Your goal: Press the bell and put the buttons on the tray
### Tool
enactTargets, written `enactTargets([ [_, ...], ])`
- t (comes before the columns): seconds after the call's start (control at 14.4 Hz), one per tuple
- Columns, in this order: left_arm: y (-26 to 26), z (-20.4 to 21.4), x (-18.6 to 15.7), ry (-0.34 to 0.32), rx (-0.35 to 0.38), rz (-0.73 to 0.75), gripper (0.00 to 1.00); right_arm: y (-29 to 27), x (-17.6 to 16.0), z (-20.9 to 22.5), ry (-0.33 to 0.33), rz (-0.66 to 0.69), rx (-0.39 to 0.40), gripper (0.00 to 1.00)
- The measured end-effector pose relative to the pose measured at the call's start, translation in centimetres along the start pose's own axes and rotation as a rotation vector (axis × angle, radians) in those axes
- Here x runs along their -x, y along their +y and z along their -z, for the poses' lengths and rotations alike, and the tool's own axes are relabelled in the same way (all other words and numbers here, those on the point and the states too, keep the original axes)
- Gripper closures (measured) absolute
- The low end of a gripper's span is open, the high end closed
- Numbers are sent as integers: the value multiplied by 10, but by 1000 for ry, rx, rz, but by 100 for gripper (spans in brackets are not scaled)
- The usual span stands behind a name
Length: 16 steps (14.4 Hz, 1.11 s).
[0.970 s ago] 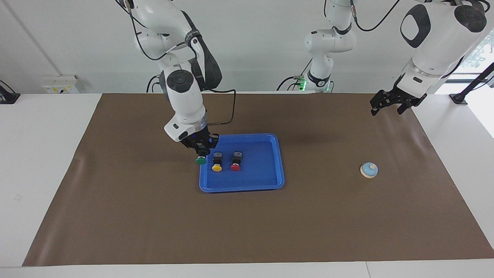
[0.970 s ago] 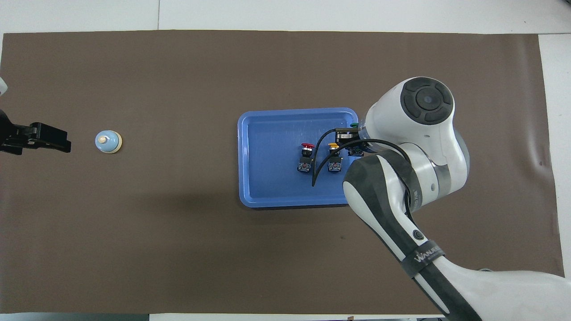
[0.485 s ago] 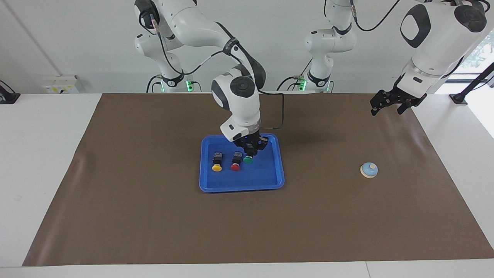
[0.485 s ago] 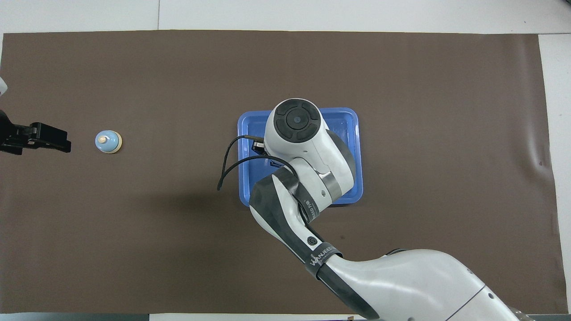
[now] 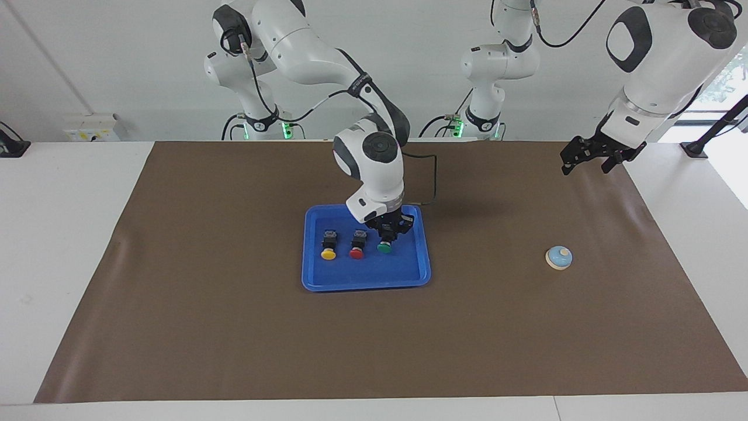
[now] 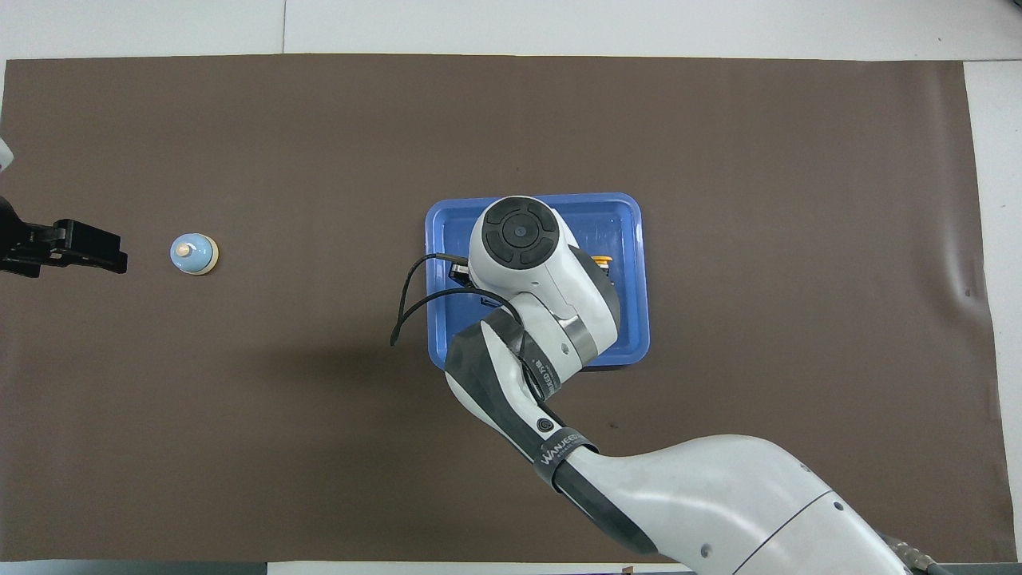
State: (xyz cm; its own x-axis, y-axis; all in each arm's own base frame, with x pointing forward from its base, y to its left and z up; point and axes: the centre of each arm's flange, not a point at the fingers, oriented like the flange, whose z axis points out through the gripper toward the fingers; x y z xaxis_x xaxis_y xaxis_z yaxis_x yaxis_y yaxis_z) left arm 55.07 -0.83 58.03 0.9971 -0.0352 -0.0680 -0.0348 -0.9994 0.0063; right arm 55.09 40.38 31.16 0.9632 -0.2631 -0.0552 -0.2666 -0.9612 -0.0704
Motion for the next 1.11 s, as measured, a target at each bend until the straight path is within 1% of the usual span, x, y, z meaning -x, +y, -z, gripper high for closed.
enactTargets([
  [0.21, 0, 0, 0, 0, 0, 0, 0, -1, -1, 11, -11, -1, 13, 8],
  [0.28, 0, 0, 0, 0, 0, 0, 0, 0, -6, 22, -19, -6, 26, 0],
  [0.42, 0, 0, 0, 0, 0, 0, 0, 11, -27, 57, -14, -11, 36, 0],
  [0.48, 0, 0, 0, 0, 0, 0, 0, 26, -42, 78, -2, 7, 30, 0],
  [0.62, 0, 0, 0, 0, 0, 0, 0, 67, -72, 125, 23, 55, 15, 0],
  [0.76, 0, 0, 0, 0, 0, 0, 0, 117, -95, 175, 51, 98, 13, 0],
  [0.9, 0, 0, 0, 0, 0, 0, 0, 160, -106, 216, 67, 127, 23, 0],
  [1.11, 0, 0, 0, 0, 0, 0, 0, 214, -108, 266, 71, 149, 35, 0],
])
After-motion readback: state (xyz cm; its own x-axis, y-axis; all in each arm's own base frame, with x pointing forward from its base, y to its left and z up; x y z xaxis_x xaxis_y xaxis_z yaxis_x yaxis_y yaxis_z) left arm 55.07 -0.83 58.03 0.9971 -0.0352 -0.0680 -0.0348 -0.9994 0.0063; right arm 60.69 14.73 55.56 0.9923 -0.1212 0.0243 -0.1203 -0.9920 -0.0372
